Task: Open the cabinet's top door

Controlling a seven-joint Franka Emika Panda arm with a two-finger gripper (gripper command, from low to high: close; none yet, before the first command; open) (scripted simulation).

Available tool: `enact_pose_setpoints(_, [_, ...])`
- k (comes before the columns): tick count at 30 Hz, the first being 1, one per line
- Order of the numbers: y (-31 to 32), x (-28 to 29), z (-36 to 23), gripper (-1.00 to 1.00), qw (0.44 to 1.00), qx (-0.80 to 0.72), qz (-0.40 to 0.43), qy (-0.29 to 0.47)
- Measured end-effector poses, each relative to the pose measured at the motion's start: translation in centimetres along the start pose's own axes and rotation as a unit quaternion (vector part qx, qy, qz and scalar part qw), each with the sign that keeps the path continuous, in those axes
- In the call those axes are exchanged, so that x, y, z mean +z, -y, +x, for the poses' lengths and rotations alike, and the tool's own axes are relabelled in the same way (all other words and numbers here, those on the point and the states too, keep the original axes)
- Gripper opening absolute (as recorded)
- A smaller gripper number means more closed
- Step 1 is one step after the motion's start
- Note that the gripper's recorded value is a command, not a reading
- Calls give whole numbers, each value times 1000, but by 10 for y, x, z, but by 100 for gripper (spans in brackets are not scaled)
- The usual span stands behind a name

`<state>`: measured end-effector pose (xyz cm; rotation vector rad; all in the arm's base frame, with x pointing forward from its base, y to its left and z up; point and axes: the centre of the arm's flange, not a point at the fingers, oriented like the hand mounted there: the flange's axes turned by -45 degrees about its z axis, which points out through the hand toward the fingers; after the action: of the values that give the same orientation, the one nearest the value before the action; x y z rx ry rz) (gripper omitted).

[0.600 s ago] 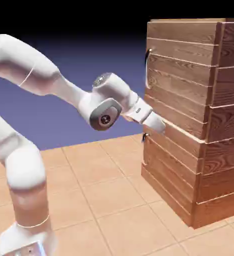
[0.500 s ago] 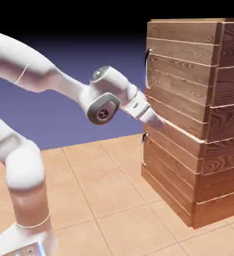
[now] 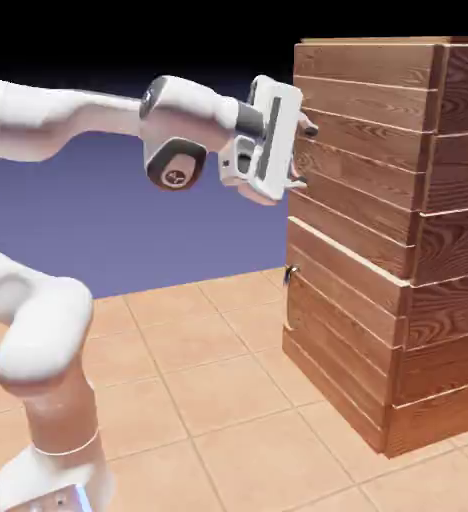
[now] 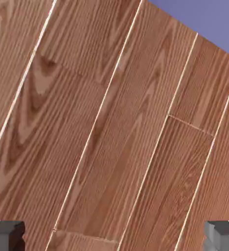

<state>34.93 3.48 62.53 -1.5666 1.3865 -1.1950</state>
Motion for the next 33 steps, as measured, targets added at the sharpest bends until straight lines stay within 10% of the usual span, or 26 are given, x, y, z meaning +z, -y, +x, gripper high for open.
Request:
enact_pose_setpoints(11, [29,-28,-56,0,936,339,91,12])
enact_pose_setpoints(33, [-8,59,-178,0,630,760,118,108])
